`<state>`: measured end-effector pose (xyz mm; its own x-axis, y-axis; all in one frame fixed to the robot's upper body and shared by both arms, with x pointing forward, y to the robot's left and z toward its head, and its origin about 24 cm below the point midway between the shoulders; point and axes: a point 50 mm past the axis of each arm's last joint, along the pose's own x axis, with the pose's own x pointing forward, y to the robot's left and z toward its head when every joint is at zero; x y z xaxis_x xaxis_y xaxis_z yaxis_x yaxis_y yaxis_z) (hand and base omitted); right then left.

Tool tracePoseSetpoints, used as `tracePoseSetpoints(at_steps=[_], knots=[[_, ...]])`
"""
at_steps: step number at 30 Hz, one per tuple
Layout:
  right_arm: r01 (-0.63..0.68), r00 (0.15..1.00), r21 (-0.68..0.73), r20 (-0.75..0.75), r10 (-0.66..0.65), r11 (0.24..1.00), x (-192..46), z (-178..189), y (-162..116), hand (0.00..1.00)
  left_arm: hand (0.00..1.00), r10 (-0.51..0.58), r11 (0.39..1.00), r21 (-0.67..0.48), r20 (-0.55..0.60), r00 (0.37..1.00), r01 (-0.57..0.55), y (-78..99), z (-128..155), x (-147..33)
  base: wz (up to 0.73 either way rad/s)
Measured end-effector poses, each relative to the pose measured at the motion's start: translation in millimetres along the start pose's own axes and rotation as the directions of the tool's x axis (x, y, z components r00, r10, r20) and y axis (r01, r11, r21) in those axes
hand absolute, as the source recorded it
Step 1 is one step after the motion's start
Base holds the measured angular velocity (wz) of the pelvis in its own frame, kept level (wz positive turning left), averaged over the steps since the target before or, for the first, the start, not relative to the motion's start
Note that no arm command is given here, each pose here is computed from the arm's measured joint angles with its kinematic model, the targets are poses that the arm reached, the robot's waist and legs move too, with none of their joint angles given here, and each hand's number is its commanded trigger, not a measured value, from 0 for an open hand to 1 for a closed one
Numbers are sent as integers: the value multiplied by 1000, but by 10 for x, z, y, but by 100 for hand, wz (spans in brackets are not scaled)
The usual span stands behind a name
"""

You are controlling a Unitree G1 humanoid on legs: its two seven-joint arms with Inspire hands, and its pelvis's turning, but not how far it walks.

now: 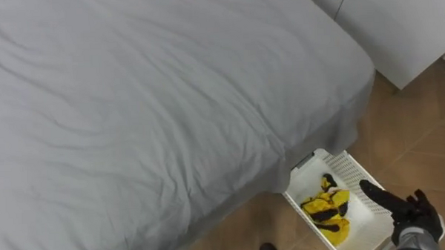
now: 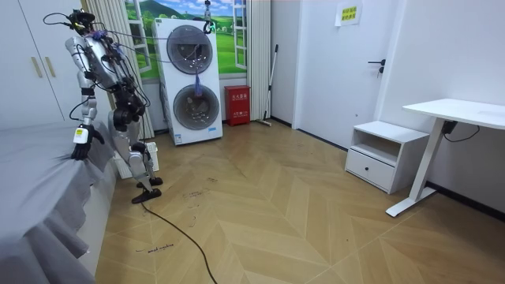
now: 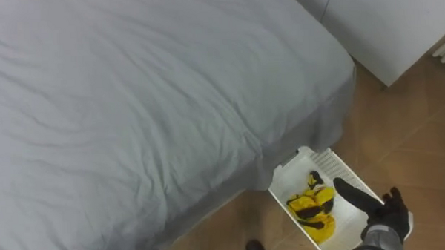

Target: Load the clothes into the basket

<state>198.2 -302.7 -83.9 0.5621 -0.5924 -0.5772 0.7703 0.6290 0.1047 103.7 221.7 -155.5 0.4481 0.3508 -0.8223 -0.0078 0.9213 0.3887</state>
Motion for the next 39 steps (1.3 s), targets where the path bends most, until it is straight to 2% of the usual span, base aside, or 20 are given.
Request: tracePoseSetpoints(at_steps=[9, 13, 19, 23, 27, 30, 39], knots=[[-5, 1000, -30, -6, 5, 1000, -13, -37, -12, 0, 0, -6, 1000, 22, -2, 1000, 6, -17, -21, -8, 3], [-1, 1000, -74, -31, -1, 997, -49, -143, -105, 0, 0, -7, 1000, 18, -21, 1000, 8, -7, -101, -26, 2], [4, 991, -129, -129, -21, 992, -190, -463, -461, 0, 0, -7, 1000, 14, -10, 1000, 7, 14, -168, -49, 30], [0, 962, -160, -268, -43, 987, -401, -880, -702, 0, 0, -7, 1000, 22, 3, 1000, 7, 38, -265, -94, 32], [-67, 908, -245, -416, -42, 967, -596, -1212, -823, 0, 0, -15, 1000, 19, -3, 1000, 15, 7, -290, -105, 27], [-134, 877, -272, -481, -14, 953, -658, -1319, -805, 0, 0, -12, 1000, 24, -18, 1000, 13, 10, -353, -125, 15], [-283, 798, -373, -603, 1, 884, -792, -1510, -809, 0, 0, -6, 998, -59, -55, 998, 3, -54, -423, -160, 18]])
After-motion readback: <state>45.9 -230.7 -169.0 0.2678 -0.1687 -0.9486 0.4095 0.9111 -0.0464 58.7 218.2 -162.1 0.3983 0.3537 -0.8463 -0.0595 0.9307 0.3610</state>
